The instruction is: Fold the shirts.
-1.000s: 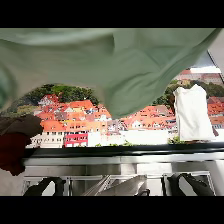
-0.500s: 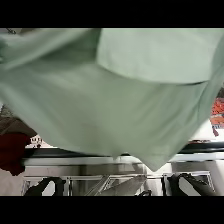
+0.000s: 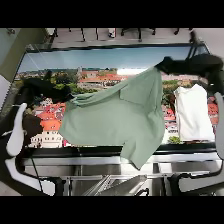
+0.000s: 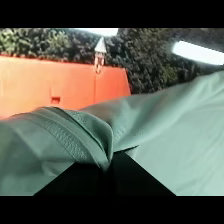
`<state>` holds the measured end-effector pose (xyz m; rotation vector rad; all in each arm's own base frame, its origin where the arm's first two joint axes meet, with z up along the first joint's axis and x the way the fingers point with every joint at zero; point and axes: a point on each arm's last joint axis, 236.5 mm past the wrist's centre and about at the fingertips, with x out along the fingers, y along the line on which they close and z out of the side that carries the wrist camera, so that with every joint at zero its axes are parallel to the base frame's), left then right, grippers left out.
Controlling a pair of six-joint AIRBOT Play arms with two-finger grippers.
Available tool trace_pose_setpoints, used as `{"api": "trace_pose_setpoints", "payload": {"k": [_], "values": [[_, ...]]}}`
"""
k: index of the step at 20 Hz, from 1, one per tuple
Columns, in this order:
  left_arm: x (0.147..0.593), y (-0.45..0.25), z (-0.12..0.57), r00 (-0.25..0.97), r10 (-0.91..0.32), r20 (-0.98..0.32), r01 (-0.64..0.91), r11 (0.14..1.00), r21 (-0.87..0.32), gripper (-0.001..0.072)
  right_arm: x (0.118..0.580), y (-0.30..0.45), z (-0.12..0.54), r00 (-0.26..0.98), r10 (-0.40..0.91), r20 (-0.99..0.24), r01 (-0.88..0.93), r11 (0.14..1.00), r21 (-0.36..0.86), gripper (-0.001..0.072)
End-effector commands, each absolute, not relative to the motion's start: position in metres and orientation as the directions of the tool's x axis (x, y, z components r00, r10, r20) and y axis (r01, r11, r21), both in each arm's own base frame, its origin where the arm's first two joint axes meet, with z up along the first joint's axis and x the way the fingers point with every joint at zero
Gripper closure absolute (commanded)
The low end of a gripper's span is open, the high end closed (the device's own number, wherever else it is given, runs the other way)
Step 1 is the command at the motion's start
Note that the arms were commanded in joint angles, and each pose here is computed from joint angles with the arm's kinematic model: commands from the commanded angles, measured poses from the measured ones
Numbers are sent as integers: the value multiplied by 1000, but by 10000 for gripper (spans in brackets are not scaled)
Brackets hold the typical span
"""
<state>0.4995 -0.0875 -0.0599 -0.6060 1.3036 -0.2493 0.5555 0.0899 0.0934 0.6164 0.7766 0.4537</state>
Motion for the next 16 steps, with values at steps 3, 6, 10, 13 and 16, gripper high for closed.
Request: {"api": "trace_pose_setpoints", "payload": {"k": [3, 6, 10, 13, 16], "values": [[558, -113, -106, 275, -560, -782, -139, 781, -608, 691, 593, 71, 28, 695, 495, -521, -10, 732, 682, 691], [585, -113, -63, 354, -561, -748, -63, 784, -617, 691, 592, 67, 29, 689, 501, -523, -8, 728, 686, 659], [581, -116, -12, 326, -600, -731, 24, 778, -628, 11, 571, 65, 35, 628, 565, -535, -30, 704, 709, 408], [561, -82, 29, 323, -597, -734, 20, 780, -626, 14, 535, 33, 65, 572, 614, -544, -50, 688, 724, 409], [524, -30, 45, 324, -576, -750, -46, 783, -621, 14, 483, -4, 78, 492, 624, -607, -13, 702, 712, 408]]}}
